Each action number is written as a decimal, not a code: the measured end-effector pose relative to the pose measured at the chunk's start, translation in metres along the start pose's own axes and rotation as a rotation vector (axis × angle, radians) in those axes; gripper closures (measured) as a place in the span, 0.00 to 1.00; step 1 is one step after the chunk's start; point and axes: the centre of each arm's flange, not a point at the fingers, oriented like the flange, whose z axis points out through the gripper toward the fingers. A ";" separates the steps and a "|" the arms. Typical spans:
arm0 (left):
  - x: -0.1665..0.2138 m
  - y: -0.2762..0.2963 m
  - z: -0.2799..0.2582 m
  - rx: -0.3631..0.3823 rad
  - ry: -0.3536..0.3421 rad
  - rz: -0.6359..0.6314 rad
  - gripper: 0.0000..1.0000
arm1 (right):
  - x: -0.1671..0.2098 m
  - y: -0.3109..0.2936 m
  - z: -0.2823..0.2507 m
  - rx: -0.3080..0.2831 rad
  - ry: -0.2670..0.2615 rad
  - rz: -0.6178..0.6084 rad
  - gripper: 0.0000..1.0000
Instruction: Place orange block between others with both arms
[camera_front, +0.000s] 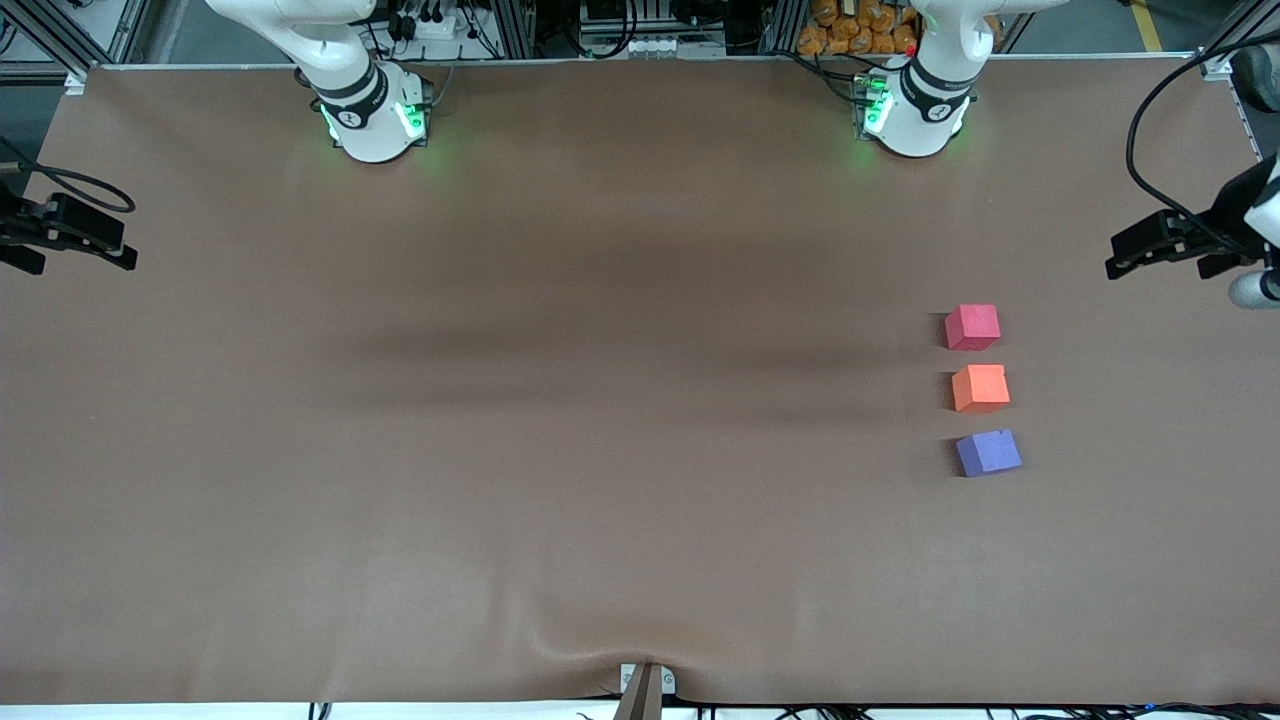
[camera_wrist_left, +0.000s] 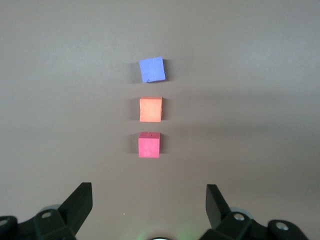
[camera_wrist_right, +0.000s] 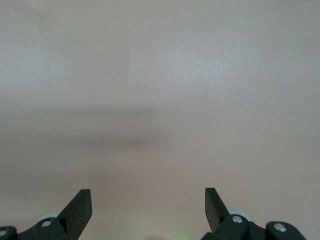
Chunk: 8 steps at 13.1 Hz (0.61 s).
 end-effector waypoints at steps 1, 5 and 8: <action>-0.003 0.000 0.002 0.001 -0.005 -0.001 0.00 | 0.000 0.000 0.000 0.000 0.000 0.000 0.00; -0.008 0.002 0.008 0.002 0.008 0.004 0.00 | 0.000 0.000 0.000 0.000 0.000 0.000 0.00; -0.018 0.008 0.010 0.005 0.029 0.015 0.00 | 0.000 0.000 0.000 0.000 0.000 0.000 0.00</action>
